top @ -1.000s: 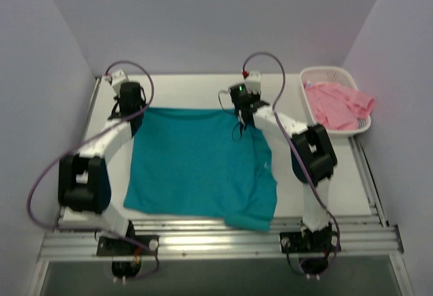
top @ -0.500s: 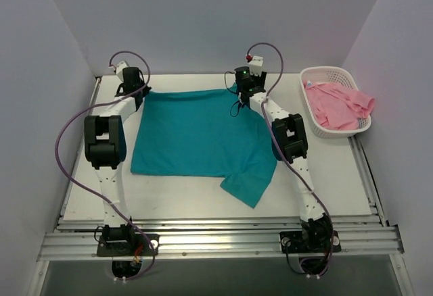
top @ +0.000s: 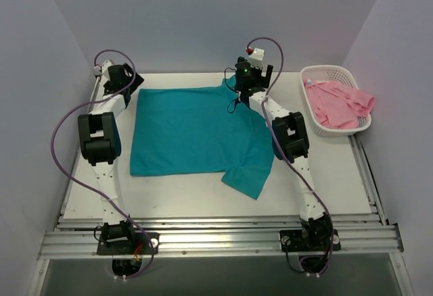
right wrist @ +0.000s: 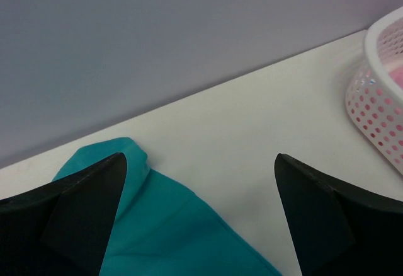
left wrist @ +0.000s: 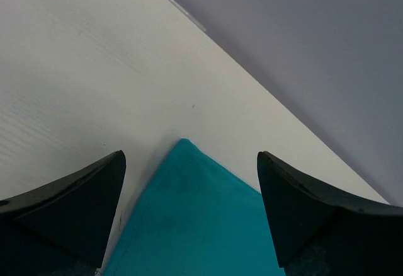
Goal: Fold and stack the t-shirts
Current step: Flatten the tshirt out
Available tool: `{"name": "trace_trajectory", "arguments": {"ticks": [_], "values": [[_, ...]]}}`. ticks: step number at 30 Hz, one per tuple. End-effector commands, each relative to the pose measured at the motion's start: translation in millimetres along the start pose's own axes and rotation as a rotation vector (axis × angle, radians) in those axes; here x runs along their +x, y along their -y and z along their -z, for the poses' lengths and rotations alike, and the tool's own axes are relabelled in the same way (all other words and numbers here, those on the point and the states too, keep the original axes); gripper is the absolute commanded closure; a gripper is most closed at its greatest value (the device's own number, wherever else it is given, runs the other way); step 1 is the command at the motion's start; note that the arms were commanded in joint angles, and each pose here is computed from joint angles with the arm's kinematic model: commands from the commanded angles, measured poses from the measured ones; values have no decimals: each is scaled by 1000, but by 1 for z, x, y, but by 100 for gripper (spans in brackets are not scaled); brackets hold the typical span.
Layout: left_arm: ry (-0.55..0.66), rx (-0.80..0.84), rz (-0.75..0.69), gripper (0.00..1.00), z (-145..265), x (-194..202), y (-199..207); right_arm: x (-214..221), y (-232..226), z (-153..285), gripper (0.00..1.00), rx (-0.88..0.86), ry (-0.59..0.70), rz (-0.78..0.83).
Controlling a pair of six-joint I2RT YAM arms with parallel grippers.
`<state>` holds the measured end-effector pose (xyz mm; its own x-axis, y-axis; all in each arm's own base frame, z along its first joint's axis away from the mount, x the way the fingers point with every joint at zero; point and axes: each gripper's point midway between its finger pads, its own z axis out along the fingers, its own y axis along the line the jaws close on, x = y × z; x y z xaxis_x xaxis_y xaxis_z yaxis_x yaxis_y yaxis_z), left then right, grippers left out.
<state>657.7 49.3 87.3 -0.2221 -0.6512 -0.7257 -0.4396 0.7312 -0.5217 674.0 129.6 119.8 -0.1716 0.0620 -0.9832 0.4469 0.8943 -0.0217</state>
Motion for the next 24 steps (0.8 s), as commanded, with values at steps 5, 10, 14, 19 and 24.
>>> {"name": "trace_trajectory", "arguments": {"ticks": [5,10,14,19,24], "values": [[250,221,-23,6,126,-108,94,-94,37,73,0,77,92,-105],[163,199,-17,6,189,-50,83,-60,64,104,0,48,-24,-132],[102,158,14,6,217,-3,61,-11,97,122,0,117,-131,-123],[10,35,22,6,234,59,10,41,129,157,0,153,-272,-155],[-11,26,93,4,255,86,-22,68,153,208,0,114,-349,-220]]}}
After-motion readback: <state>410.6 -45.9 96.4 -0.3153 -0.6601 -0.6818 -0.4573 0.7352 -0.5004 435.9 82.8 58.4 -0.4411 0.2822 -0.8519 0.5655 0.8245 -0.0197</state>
